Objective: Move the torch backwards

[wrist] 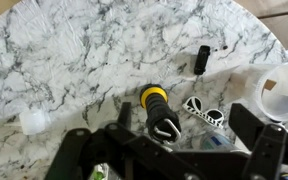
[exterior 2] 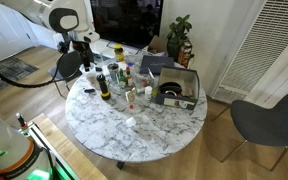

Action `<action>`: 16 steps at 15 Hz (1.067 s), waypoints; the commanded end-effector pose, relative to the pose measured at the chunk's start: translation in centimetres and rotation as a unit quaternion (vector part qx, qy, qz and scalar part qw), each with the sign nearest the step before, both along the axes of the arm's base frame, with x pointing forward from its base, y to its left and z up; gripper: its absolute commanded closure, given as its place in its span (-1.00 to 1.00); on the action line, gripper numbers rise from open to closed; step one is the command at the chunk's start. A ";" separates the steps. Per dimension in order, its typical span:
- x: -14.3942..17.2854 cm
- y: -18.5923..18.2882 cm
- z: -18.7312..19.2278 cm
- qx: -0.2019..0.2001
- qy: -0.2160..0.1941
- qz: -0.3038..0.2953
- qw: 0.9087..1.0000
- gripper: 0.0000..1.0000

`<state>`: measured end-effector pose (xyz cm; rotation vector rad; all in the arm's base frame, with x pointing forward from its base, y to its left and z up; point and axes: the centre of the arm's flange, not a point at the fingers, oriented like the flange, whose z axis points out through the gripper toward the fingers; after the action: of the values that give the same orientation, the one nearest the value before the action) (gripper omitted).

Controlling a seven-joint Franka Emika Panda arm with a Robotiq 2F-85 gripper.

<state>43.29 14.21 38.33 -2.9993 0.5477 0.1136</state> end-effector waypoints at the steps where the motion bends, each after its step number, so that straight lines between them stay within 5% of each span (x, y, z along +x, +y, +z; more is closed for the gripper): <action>1: 0.3 0.0 -0.2 -0.001 0.000 0.000 1.000 -1.00; 16: 5.8 -1.8 -9.5 -0.010 0.003 0.006 1.000 -1.00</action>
<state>48.18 12.32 30.22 -3.0211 0.5627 0.1137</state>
